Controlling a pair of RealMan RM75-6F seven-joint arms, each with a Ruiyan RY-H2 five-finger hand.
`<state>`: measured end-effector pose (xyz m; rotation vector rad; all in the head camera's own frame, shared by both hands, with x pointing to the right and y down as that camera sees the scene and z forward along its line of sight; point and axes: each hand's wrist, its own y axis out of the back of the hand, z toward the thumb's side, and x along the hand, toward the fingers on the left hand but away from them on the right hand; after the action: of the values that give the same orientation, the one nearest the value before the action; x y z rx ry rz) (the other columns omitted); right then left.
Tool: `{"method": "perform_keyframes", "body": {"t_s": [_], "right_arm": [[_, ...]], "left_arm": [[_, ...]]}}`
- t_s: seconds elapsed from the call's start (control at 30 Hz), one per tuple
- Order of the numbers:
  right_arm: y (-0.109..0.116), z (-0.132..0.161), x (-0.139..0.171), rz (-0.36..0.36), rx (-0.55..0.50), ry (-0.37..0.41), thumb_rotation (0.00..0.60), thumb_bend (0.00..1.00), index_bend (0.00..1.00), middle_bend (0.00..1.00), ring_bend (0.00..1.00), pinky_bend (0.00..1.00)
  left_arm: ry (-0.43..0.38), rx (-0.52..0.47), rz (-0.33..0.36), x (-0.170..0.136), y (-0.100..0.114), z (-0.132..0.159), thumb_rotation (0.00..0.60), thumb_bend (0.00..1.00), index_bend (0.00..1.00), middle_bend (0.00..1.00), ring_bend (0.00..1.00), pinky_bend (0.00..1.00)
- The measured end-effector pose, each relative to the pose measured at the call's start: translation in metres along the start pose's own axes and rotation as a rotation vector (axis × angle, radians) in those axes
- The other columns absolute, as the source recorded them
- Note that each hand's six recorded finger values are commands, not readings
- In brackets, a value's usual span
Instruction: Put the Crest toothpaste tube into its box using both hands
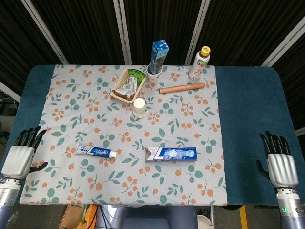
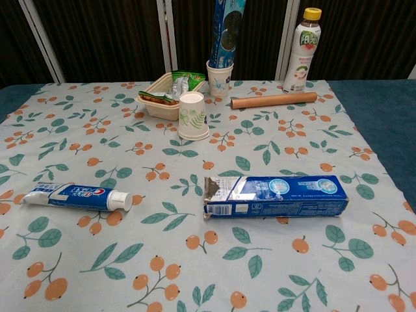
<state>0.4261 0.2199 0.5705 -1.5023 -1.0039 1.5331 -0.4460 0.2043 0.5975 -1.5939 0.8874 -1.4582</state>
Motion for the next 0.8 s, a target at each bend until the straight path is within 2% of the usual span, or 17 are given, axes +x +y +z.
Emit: {"method": "perform_keyframes", "body": {"t_s": [0.8], "right_arm": [[-0.0009, 0.0015, 0.0018, 0.011, -0.016, 0.003, 0.6, 0.39, 0.0, 0.02, 0.0, 0.04]], "left_arm": [[0.0, -0.004, 0.001, -0.0005, 0.0011, -0.0005, 0.6, 0.0, 0.0, 0.0, 0.0, 0.04]]}}
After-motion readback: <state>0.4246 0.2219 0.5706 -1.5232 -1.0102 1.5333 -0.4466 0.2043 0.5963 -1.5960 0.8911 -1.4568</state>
